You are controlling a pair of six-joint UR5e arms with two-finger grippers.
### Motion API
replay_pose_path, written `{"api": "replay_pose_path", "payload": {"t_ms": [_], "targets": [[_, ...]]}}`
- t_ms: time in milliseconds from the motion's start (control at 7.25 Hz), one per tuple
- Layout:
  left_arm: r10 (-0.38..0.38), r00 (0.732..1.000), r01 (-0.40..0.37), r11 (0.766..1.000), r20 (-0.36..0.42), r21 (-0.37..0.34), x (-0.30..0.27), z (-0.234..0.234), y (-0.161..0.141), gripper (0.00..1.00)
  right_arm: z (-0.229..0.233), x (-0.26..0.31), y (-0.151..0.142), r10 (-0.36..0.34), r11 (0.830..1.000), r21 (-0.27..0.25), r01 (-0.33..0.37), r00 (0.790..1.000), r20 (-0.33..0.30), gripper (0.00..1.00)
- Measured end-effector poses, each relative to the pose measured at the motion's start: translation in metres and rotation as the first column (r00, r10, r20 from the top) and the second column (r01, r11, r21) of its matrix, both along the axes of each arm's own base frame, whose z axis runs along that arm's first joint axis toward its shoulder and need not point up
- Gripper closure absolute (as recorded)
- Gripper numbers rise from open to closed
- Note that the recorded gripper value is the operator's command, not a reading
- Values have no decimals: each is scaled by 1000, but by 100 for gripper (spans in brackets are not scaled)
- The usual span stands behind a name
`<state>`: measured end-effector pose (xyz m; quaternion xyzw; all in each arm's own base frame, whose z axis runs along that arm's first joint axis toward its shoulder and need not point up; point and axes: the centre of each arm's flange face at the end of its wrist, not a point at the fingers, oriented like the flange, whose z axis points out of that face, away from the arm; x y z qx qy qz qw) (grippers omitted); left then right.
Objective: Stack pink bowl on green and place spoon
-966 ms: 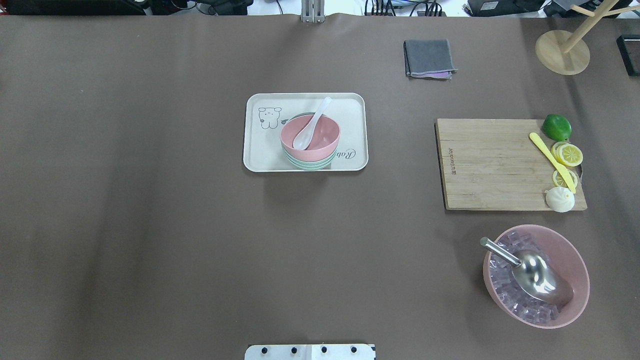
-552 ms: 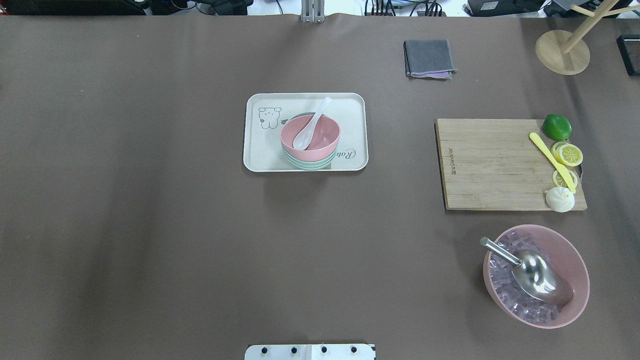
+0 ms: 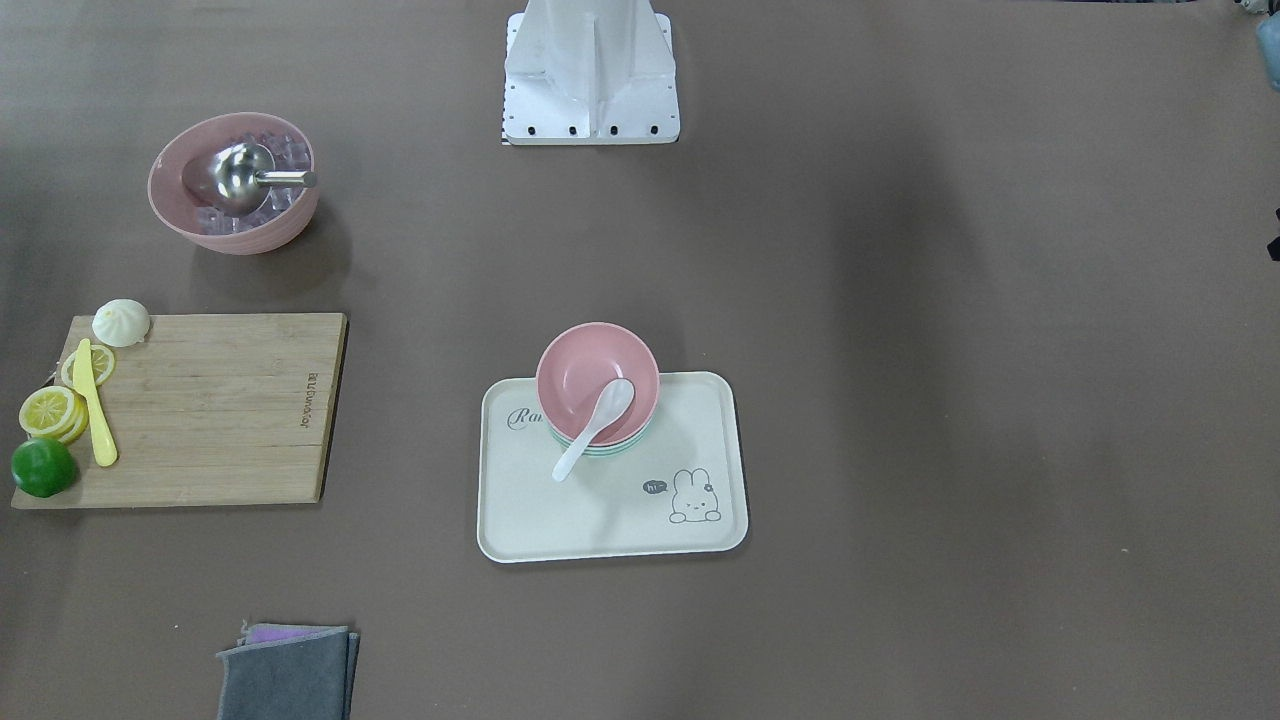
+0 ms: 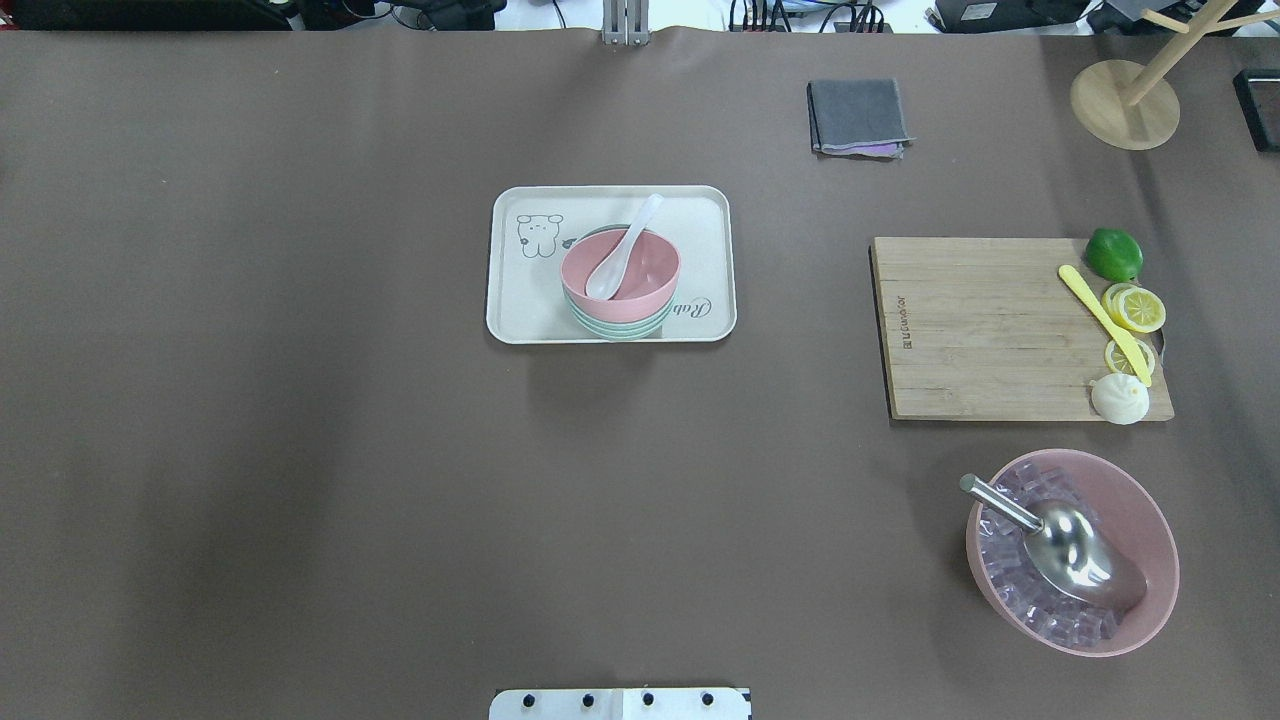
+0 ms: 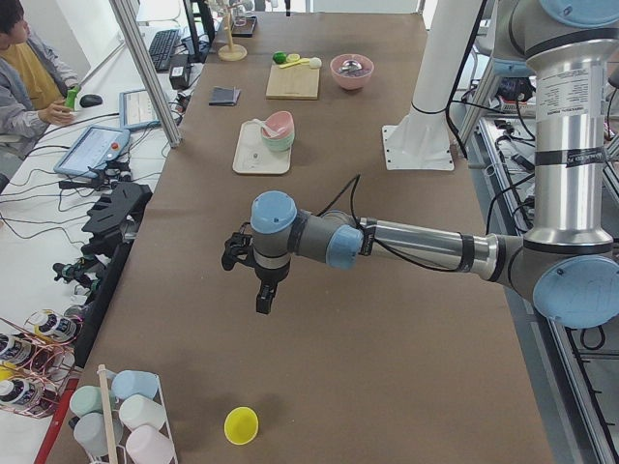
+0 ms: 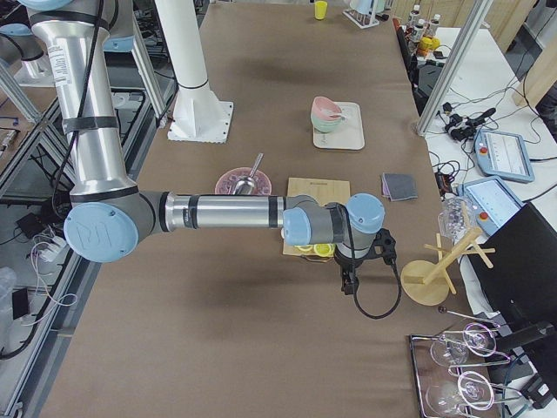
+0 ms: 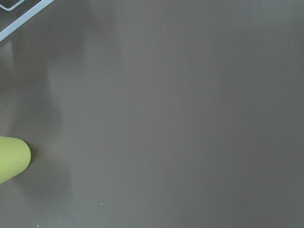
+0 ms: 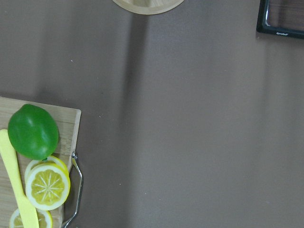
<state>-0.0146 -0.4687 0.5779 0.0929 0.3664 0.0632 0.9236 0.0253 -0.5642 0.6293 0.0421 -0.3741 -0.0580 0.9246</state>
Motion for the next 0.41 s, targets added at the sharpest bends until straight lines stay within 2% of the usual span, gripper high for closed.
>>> {"api": "replay_pose_path", "payload": {"t_ms": [414], "targets": [[0, 1000, 0, 1000, -19, -8, 4, -4, 8, 1, -10, 5, -4, 8, 1000, 18, -8, 1000, -5, 0]]}}
